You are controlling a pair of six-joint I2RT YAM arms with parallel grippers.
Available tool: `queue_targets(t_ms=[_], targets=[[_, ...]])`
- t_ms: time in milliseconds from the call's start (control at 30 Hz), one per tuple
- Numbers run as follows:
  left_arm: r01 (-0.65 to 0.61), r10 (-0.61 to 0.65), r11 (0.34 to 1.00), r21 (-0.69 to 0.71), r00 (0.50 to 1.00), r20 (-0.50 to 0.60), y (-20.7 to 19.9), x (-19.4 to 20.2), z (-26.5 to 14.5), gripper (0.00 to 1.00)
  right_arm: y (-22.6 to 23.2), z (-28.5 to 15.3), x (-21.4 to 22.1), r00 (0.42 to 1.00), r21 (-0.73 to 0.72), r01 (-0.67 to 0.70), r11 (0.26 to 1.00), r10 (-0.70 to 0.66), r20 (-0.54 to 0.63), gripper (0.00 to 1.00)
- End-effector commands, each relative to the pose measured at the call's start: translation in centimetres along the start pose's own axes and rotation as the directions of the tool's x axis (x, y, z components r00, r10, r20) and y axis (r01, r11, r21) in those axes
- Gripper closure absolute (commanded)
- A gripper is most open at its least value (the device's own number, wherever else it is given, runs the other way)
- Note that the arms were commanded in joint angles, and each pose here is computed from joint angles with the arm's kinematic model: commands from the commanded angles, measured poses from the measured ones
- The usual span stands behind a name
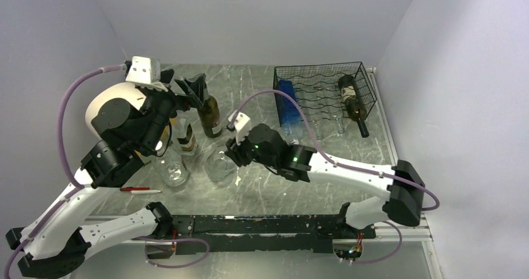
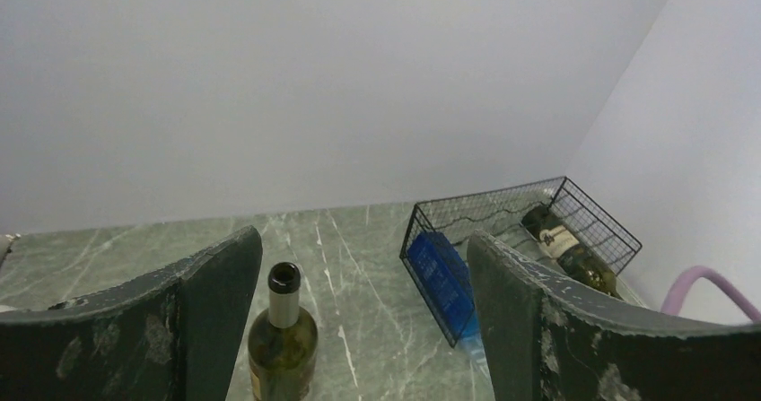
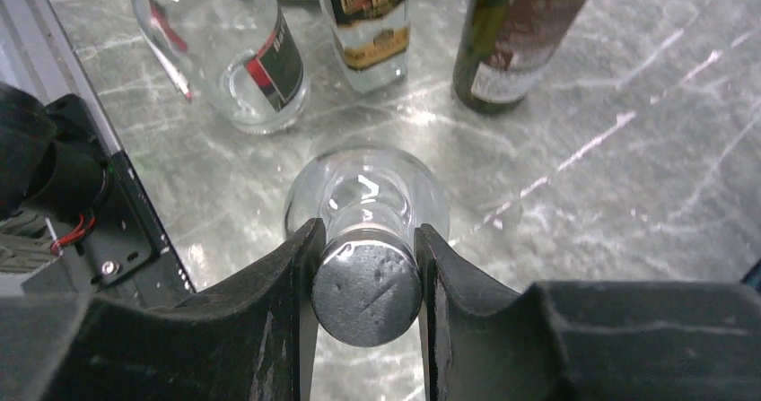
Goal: Put the wine bottle on the wine rack
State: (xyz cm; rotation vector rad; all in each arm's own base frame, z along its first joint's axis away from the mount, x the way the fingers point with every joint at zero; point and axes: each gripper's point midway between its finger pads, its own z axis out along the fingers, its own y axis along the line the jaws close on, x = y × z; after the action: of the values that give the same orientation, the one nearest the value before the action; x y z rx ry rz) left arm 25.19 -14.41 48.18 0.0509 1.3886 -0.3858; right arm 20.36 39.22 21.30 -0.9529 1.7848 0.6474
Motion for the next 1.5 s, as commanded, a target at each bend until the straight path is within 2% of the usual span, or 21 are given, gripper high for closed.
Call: queue_targets(t_ms=[0, 133, 267, 333, 500, 633, 833, 1000, 1100, 1333, 1467], targets=[[0.031, -0.029, 0.999, 0.040, 0.998, -0.059, -1.4, 1.8, 0.7, 0.12, -1.4, -2.6, 6.6, 0.984, 0.066, -0.027, 0.997, 0.038, -0.173, 1.00], [0.062, -0.051, 0.995, 0.078, 0.989, -0.136, -3.0, 5.1, 1.6, 0.11, -1.5, -5.2, 9.3, 0.960, 0.100, -0.114, 0.988, 0.136, -0.247, 1.00], [0.098, -0.076, 0.991, 0.086, 0.971, -0.228, -3.8, 9.2, 1.8, 0.11, -1.8, -7.4, 12.2, 0.892, 0.197, -0.190, 0.962, 0.253, -0.374, 1.00], [0.110, -0.085, 0.991, 0.080, 0.960, -0.268, -3.9, 11.1, 1.8, 0.13, -1.6, -8.1, 13.3, 0.865, 0.226, -0.230, 0.947, 0.305, -0.398, 1.00], [0.160, -0.126, 0.983, 0.087, 0.943, -0.308, -3.9, 13.7, 1.9, 0.17, -0.9, -8.9, 15.8, 0.824, 0.226, -0.270, 0.936, 0.346, -0.450, 1.00], [0.208, -0.165, 0.975, 0.075, 0.912, -0.377, -3.6, 16.2, 2.1, 0.16, -0.6, -8.9, 16.9, 0.821, 0.208, -0.278, 0.938, 0.345, -0.455, 1.00], [0.220, -0.168, 0.975, 0.036, 0.833, -0.528, -2.6, 22.3, 1.4, 0.20, -0.8, -9.1, 20.6, 0.769, 0.261, -0.277, 0.925, 0.376, -0.517, 1.00], [0.236, -0.164, 0.971, 0.045, 0.787, -0.595, -2.6, 25.1, 0.7, 0.18, -1.4, -8.9, 22.5, 0.751, 0.318, -0.261, 0.911, 0.399, -0.526, 1.00], [0.246, -0.154, 0.968, 0.050, 0.740, -0.654, -2.7, 27.6, 0.3, 0.16, -1.6, -8.5, 23.5, 0.743, 0.336, -0.257, 0.906, 0.407, -0.531, 1.00], [0.316, -0.109, 0.943, 0.099, 0.578, -0.809, -4.3, 33.5, -1.2, 0.18, -2.0, -8.2, 24.5, 0.732, 0.371, -0.244, 0.896, 0.422, -0.535, 0.82], [0.310, -0.082, 0.945, 0.106, 0.538, -0.839, -4.2, 35.4, -1.8, 0.21, -1.7, -7.8, 23.0, 0.761, 0.337, -0.277, 0.900, 0.420, -0.494, 0.73]])
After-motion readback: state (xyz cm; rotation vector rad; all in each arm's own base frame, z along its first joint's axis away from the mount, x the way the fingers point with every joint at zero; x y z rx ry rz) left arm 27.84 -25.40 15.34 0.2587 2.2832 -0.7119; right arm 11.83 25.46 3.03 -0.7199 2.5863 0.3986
